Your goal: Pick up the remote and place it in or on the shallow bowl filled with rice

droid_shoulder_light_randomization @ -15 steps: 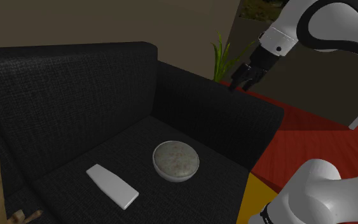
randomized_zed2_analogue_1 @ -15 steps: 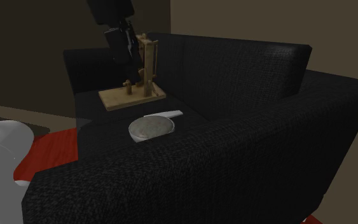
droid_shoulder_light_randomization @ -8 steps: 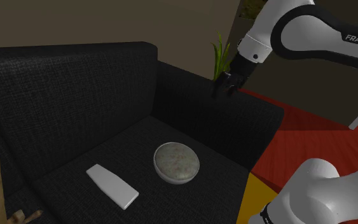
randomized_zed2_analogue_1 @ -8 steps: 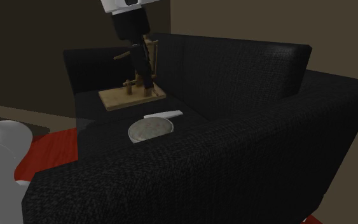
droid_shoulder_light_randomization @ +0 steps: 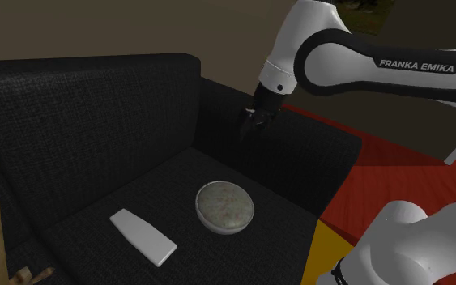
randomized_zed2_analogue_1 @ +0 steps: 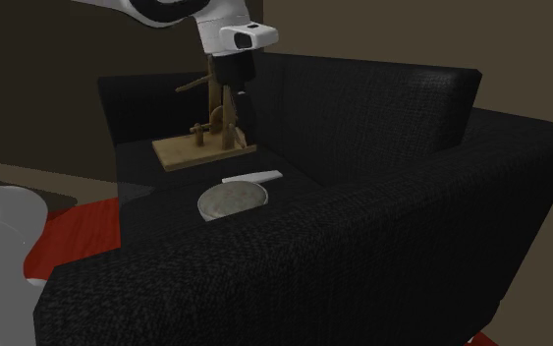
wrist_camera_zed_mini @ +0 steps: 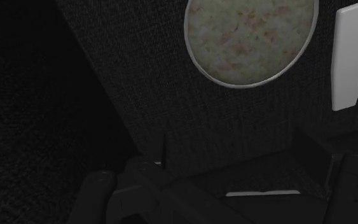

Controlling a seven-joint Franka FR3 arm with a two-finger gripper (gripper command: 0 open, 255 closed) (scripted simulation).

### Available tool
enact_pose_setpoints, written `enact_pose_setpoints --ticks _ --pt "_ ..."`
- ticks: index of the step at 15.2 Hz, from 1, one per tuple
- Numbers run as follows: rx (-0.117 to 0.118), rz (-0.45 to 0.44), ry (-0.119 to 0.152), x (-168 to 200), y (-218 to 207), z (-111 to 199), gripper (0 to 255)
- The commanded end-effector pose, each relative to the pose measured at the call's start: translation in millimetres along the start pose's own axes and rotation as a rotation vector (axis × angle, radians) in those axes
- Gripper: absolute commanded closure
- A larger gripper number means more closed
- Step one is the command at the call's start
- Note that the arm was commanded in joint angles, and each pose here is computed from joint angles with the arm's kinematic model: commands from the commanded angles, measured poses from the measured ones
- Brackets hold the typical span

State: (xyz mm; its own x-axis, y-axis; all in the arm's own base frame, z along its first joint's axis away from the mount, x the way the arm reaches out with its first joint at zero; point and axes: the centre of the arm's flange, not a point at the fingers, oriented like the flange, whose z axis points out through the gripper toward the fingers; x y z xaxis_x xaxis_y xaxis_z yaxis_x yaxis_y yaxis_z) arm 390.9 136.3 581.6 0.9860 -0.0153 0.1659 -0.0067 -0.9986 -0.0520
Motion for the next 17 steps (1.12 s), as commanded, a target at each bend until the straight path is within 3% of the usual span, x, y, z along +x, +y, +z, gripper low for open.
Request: enact_pose_setpoints --ticks 1,17 --pt "-0.003 -0.020 -0.016 7 -20 16 0" --pt "-0.027 -0.177 -0.139 46 -190 149 0"
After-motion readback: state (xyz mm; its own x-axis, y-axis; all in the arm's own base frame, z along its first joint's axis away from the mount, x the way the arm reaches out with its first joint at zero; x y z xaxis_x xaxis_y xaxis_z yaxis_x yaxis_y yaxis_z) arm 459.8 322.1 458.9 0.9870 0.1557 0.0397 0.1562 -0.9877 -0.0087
